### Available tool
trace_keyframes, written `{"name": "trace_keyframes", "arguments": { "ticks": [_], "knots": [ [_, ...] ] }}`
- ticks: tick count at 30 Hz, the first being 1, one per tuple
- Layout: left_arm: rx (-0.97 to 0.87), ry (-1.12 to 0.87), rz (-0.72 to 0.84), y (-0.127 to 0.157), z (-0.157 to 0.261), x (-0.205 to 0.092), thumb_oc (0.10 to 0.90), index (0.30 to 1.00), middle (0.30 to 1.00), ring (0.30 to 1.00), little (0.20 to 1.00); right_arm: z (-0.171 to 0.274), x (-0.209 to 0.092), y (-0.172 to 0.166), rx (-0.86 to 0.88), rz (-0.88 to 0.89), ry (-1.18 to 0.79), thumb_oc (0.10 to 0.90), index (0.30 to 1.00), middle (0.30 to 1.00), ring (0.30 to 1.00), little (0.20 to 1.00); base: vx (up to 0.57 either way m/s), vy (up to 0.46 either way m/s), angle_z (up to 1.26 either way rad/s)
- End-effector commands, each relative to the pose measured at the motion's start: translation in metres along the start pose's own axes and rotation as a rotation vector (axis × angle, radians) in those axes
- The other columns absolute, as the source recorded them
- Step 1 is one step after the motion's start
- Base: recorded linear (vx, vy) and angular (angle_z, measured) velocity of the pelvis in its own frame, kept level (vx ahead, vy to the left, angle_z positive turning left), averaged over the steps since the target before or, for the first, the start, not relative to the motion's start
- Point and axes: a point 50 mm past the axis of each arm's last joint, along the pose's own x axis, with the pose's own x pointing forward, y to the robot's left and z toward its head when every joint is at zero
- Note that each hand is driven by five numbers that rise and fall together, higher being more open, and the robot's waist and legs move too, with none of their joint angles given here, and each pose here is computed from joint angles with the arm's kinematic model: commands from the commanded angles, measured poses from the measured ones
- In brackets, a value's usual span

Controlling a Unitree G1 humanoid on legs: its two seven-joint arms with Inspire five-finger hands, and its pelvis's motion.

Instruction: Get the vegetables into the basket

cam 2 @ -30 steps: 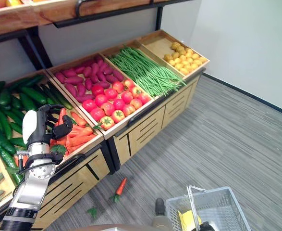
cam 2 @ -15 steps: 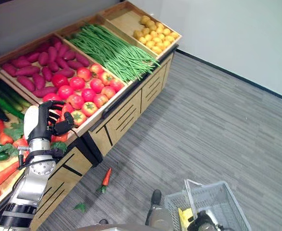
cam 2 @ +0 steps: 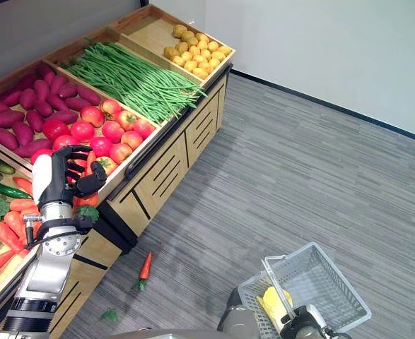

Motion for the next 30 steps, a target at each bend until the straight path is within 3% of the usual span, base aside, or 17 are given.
{"name": "trace_keyframes", "arguments": {
  "ticks": [1,20,30],
  "knots": [
    [-0.059,-0.283,0.128,0.029,0.054,0.013,0.400,0.300,0.300,0.300,0.300,0.010,-0.002,0.006,-0.029,-0.005,-0.051,0.400,0.300,0.300,0.300,0.300,0.03,-0.028,0.02],
    [-0.204,-0.295,0.061,0.005,0.070,0.015,0.400,0.300,0.300,0.300,0.300,0.019,0.001,-0.023,-0.014,-0.096,-0.112,0.400,0.300,0.300,0.300,0.300,0.03,-0.081,-0.08],
    [-0.236,-0.337,0.084,0.007,0.081,0.015,0.400,0.300,0.300,0.300,0.300,0.023,0.001,-0.030,0.033,-0.127,-0.141,0.400,0.300,0.300,0.300,0.300,0.07,-0.123,-0.13]
  ]
}}
